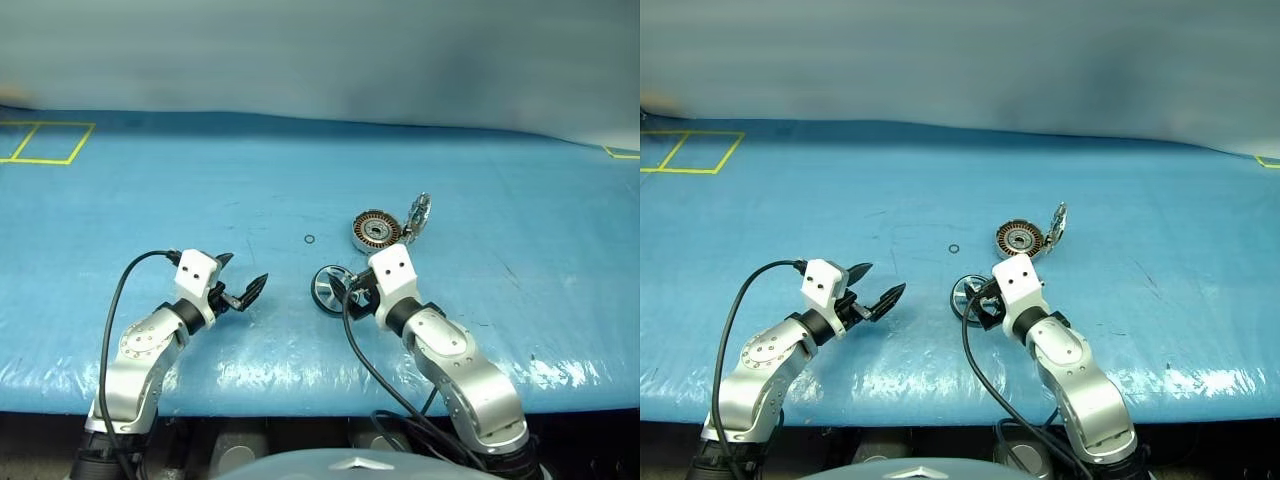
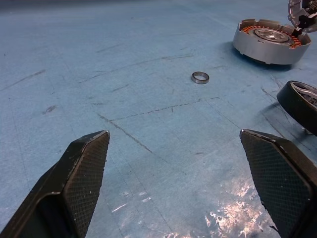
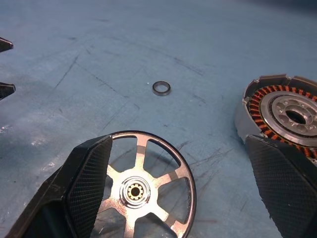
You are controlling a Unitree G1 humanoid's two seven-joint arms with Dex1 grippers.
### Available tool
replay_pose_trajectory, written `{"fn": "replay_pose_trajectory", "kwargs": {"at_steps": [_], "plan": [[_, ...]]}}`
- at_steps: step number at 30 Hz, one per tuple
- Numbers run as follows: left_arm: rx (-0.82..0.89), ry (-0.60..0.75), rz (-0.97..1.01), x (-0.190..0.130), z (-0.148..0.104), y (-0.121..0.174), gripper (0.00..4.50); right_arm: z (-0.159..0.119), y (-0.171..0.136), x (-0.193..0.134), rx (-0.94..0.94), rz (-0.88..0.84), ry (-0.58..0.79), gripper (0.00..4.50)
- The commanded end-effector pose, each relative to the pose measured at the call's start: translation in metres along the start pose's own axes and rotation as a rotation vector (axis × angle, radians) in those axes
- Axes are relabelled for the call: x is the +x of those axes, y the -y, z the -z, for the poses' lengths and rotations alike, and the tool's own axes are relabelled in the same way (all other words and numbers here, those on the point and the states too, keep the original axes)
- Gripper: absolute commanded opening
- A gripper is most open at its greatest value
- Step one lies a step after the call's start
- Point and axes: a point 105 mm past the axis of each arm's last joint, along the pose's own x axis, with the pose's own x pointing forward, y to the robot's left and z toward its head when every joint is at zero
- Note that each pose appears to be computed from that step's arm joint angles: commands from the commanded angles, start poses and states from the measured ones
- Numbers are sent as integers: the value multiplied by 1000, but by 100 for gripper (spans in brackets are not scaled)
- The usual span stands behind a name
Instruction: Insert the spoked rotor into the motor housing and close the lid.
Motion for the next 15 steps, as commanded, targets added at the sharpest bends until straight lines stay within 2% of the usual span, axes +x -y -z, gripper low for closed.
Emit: {"fn": "replay_pose_trajectory", "kwargs": {"at_steps": [1, 7, 11, 15], "plan": [[46, 42, 7, -1, -12, 1, 447, -12, -4, 4, -40, -22, -52, 447], [41, 54, 25, -1, -11, 8, 447, -40, 5, 20, -135, -43, -112, 447], [47, 57, 52, -3, -10, 14, 447, -59, 19, 34, -103, -6, -133, 447], [44, 56, 62, -6, -8, 19, 447, -63, 39, 46, -78, 73, -176, 447]]}}
